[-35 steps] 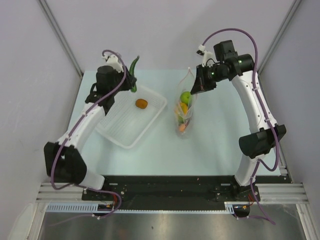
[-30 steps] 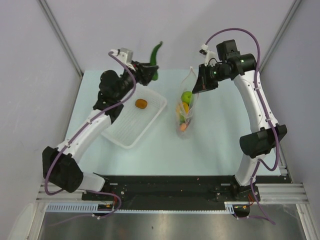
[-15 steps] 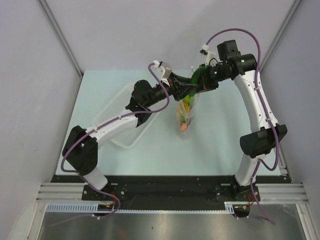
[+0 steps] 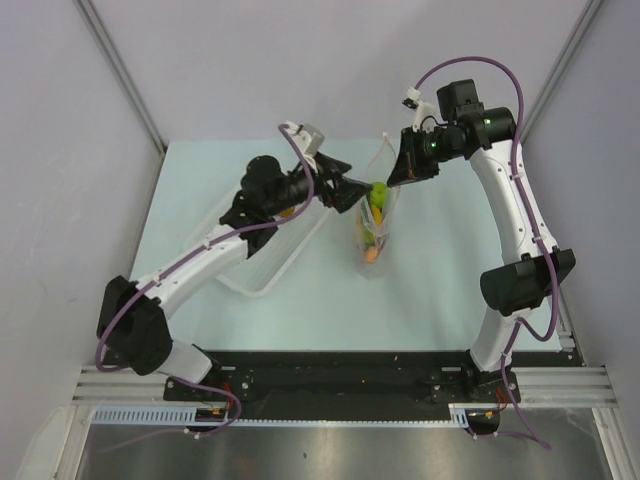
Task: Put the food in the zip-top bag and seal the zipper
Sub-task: Place the fake vegetable in the zipper food storage bag, then pick up the fake fruit from the bin.
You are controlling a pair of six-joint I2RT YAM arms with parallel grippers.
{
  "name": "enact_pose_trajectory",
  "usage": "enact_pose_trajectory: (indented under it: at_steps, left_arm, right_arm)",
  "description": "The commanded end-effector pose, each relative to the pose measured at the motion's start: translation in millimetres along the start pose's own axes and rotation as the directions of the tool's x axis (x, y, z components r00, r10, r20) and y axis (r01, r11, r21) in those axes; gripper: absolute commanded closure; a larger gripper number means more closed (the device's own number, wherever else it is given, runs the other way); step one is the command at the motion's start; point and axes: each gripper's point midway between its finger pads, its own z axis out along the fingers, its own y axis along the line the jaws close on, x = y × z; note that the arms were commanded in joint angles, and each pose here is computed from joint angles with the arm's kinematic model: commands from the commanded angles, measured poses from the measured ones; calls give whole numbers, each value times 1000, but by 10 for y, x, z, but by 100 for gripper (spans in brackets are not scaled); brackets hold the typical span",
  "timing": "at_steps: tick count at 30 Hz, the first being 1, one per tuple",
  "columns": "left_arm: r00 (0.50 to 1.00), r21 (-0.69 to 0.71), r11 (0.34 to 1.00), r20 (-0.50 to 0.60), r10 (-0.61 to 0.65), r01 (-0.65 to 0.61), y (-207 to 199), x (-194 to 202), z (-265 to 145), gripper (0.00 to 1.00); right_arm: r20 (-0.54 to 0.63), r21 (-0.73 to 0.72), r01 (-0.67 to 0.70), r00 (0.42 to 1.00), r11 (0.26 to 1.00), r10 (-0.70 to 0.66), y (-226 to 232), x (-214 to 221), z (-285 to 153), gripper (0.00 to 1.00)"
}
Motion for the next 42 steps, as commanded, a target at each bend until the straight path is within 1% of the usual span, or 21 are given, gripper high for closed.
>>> enact_pose_trajectory:
  at_steps: [1,2,3,4,5,6,8,9,10,11,16,17,18,19,20,24,25,28,29,33,42]
  left_arm:
    - [1000,-206,978,15,1,2,522,-337,-453,10]
    - [999,-264,964,-41,-16,4,671,-212,-534,10]
    - [998,-357,934,-68,-13,-12,956,-142,-628,9]
    - [994,-398,916,-111,14,-57,1105,-102,-683,8]
    - [985,-447,893,-172,-23,-57,1257,69,-783,8]
    - [979,-505,861,-198,-48,-60,1515,183,-887,8]
    - [963,-569,819,-252,-95,-68,1786,379,-1029,8]
    - [957,-593,799,-278,-89,-98,1922,374,-1084,8]
    - [936,-640,760,-326,-130,-117,2126,605,-1141,8]
    - [923,-646,752,-355,-150,-126,2186,724,-1171,8]
    - [871,-718,678,-424,-249,-156,2605,1319,-1271,6]
    - [864,-730,663,-431,-260,-165,2672,1389,-1290,4]
    - [870,-747,646,-413,-269,-155,2737,1371,-1269,3]
    - [857,-759,634,-419,-300,-149,2812,1509,-1279,3]
    - [855,-771,620,-414,-312,-148,2872,1527,-1285,2]
    - [842,-772,617,-429,-326,-154,3020,1668,-1227,2]
    - [841,-780,601,-435,-322,-174,3075,1692,-1253,2]
    - [825,-774,608,-454,-338,-177,3151,1791,-1246,1]
    - [819,-762,628,-457,-346,-160,3152,1830,-1187,2]
    - [805,-753,638,-473,-357,-160,3130,1848,-1196,6]
    - [747,-750,639,-520,-413,-169,3007,2048,-1369,4]
  right_arm:
    - [38,-16,15,999,1000,-14,60,-81,-56,100]
    - [40,-14,15,999,1000,-14,52,-86,-58,100]
    - [42,-11,17,999,1000,-16,49,-87,-63,100]
    - [42,-11,17,999,1000,-16,49,-88,-63,100]
    - [43,-11,18,999,1000,-17,52,-91,-66,100]
    - [44,-10,18,999,1000,-17,49,-91,-66,100]
    - [44,-5,18,999,1000,-17,41,-92,-66,100]
    - [44,-5,18,999,1000,-17,42,-90,-68,100]
    - [47,-4,16,999,1000,-16,45,-94,-73,100]
    - [46,-4,17,999,1000,-17,42,-91,-70,100]
    - [46,-5,19,999,1000,-18,39,-101,-53,100]
    - [45,-5,15,999,1000,-15,40,-97,-53,100]
    - [46,-6,17,999,1000,-16,46,-99,-51,100]
    - [42,-5,15,999,1000,-14,34,-94,-45,100]
    - [42,-5,16,999,1000,-16,37,-91,-51,100]
    - [41,1,16,999,1000,-16,26,-79,-62,100]
    - [41,3,16,999,1000,-16,23,-79,-62,100]
    - [41,4,16,999,1000,-16,20,-75,-71,100]
    - [41,4,16,999,1000,-16,20,-75,-71,100]
    - [45,4,17,999,1000,-17,13,-87,-76,100]
    - [40,-13,12,999,1000,-11,24,-92,-45,100]
